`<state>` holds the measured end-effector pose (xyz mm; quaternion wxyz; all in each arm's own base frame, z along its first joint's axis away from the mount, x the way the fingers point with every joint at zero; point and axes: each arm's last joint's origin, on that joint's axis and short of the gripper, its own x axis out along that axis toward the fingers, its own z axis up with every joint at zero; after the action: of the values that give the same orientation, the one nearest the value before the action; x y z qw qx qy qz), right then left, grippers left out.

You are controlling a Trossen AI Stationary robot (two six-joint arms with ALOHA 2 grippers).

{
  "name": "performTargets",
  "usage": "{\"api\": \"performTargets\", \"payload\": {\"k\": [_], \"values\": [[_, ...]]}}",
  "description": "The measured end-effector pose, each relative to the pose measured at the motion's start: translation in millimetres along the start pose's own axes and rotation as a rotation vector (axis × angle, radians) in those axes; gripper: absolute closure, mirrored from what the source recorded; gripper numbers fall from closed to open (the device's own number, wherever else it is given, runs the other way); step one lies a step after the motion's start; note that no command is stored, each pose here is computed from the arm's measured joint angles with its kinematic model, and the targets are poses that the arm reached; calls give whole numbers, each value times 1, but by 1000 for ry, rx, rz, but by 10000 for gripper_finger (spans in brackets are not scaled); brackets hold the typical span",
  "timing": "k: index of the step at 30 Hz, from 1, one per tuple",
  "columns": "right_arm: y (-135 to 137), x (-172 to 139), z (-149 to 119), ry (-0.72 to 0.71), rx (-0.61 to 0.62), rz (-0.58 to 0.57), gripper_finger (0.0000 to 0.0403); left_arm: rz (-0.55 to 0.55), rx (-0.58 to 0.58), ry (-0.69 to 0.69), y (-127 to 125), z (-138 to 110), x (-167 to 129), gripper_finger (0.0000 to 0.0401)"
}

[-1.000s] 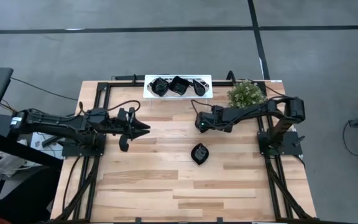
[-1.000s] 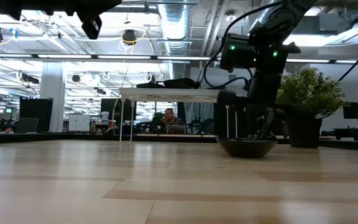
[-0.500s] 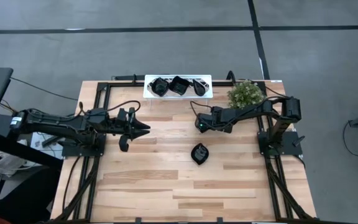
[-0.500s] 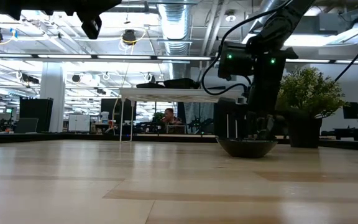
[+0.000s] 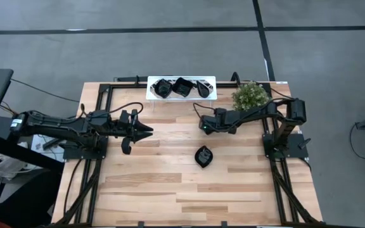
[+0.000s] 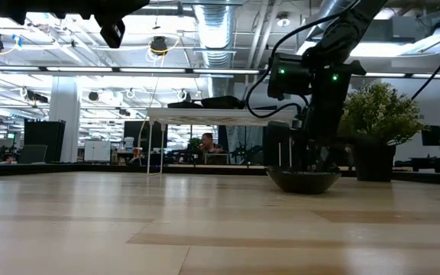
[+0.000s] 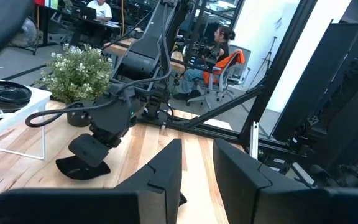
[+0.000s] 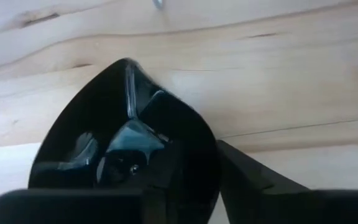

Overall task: Pick & Place Mini shaped plates
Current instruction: Stack the leaf-shaped plate on top of the other leaf-shaped plates on the shelf

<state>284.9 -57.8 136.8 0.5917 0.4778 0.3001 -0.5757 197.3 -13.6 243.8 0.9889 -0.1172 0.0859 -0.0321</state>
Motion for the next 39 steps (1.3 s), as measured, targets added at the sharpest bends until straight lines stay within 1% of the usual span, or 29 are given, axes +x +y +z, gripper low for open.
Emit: {"api": "performTargets", "payload": {"k": [9, 15, 20, 26, 32, 34, 39], "values": [[3, -4, -8, 3, -31, 31, 361, 0, -1, 0, 0, 0, 0, 309], [3, -14, -17, 19, -68, 59, 397, 0, -3, 0, 0, 0, 0, 309], [2, -26, -21, 30, -82, 95, 397, -8, -10, 2, 0, 0, 0, 309], [2, -43, -22, 21, -91, 156, 401, -18, -77, 6, -1, 0, 0, 309], [1, -63, -26, 11, -149, 236, 401, -16, -135, 14, 0, -1, 0, 309], [2, -70, -28, 2, -168, 272, 401, -15, -159, 15, 0, -1, 0, 309], [8, -90, -37, -44, -233, 425, 401, -12, -192, 24, 0, -2, 1, 309]]}}
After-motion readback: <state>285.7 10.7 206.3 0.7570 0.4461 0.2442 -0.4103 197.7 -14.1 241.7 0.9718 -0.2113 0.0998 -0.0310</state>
